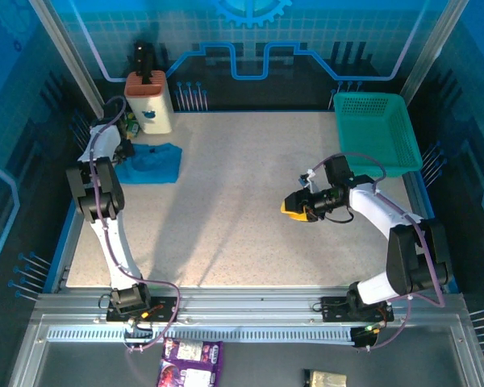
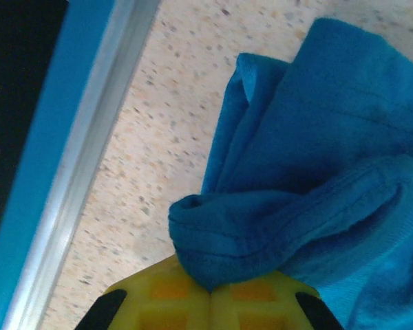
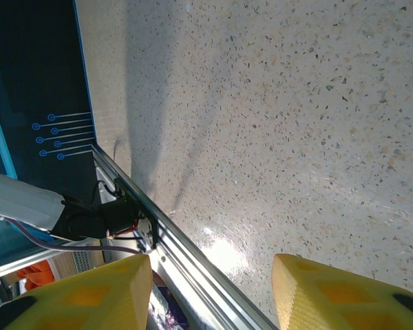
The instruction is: Fold the inside-out t-shirt
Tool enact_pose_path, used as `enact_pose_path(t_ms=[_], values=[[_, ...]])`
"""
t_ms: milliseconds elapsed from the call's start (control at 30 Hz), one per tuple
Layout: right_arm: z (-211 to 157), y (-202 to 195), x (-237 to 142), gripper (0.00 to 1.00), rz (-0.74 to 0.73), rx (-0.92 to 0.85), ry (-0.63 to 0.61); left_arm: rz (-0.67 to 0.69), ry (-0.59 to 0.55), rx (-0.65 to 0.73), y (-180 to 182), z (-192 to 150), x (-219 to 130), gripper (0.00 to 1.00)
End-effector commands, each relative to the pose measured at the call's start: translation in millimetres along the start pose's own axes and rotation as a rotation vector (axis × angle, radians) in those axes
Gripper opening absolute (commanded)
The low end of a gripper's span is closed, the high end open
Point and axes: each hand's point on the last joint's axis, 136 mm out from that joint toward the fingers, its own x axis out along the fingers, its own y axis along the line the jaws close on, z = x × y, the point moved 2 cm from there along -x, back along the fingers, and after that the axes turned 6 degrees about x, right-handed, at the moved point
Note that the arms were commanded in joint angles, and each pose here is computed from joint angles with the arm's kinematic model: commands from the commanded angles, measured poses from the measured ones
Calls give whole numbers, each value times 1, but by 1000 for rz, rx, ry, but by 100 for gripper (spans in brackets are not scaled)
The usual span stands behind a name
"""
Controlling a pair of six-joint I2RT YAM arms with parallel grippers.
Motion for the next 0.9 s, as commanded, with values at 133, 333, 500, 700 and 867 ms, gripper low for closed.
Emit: enact_pose_path(t_ms=[133, 333, 500, 700, 867], values=[[2, 3, -4, 50, 18, 8, 11, 179, 11, 86, 28, 7, 11, 0], [3, 5, -6, 50, 16, 4, 5, 225, -14, 70, 42, 13, 3, 3], [4, 5, -7, 50, 8, 1, -1, 208, -75, 78, 34, 22, -17, 34], [7, 6, -12, 50, -27, -15, -28, 157, -124, 64, 14, 19, -39, 58], [25, -15, -27, 70, -316, -98, -172, 20, -203, -14, -12, 8, -80, 95]])
